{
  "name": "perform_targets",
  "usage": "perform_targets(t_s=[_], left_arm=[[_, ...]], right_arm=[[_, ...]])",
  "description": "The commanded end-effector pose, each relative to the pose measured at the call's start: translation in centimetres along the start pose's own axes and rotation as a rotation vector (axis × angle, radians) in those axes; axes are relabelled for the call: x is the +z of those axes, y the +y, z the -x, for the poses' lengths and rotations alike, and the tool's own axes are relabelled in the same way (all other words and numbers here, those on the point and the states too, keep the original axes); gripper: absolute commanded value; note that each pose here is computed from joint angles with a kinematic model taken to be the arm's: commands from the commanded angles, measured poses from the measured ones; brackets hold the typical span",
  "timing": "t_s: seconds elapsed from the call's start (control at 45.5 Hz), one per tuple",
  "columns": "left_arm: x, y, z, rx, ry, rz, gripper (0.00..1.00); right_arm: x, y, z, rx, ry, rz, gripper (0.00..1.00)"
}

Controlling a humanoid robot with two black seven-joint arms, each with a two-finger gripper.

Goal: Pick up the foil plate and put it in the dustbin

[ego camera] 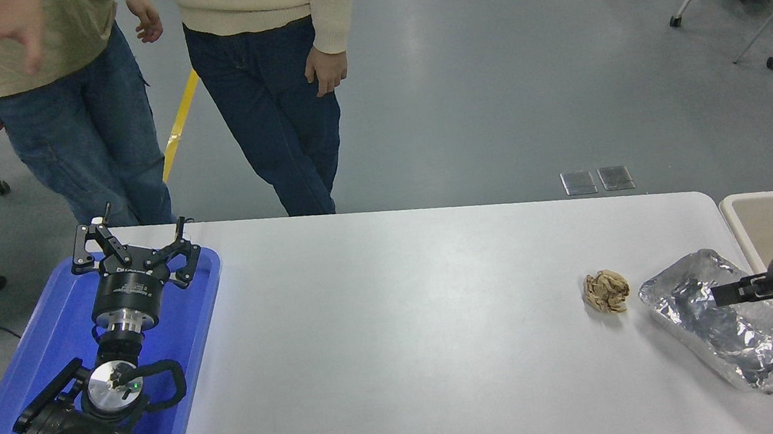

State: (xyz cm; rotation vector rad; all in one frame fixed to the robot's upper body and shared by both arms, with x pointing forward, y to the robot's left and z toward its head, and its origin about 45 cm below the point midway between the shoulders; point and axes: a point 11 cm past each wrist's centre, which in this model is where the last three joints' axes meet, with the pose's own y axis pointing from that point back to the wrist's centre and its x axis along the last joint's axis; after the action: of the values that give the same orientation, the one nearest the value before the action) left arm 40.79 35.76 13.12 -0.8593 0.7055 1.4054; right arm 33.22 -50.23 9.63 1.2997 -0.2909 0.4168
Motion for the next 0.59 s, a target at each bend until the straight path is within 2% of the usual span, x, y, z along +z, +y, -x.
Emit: perform_targets(t_s=[0.0, 0.154, 0.264, 0.308, 0.44, 0.571], left_arm=[[0.0, 0.0, 0.0, -0.001, 0.000, 0.000, 1.00], [0.0, 0.0, 0.0, 0.000, 0.000, 0.001, 1.00], [-0.1, 0.0, 0.0, 0.000, 0.003, -0.001, 1.00], [0.0, 0.0, 0.0, 0.000, 0.000, 0.001, 1.00], [0.0, 0.0, 0.0, 0.000, 0.000, 0.001, 1.00], [-0.1, 0.0, 0.0, 0.000, 0.003, 0.001, 1.00]], right_arm=[[0.3, -1.5, 0.9, 0.065, 0.035, 0.055, 0.99], [-0.6, -2.2, 1.6, 0.069, 0.047, 0.047, 0.96], [-0.7, -2.3, 2.2, 0.062, 0.048, 0.044, 0.86], [-0.7, -2.3, 2.3, 0.060, 0.048, 0.042, 0.76], [-0.8, -2.5, 3.2, 0.044, 0.051, 0.036, 0.39], [-0.8, -2.5, 3.3, 0.041, 0.051, 0.034, 0.14]])
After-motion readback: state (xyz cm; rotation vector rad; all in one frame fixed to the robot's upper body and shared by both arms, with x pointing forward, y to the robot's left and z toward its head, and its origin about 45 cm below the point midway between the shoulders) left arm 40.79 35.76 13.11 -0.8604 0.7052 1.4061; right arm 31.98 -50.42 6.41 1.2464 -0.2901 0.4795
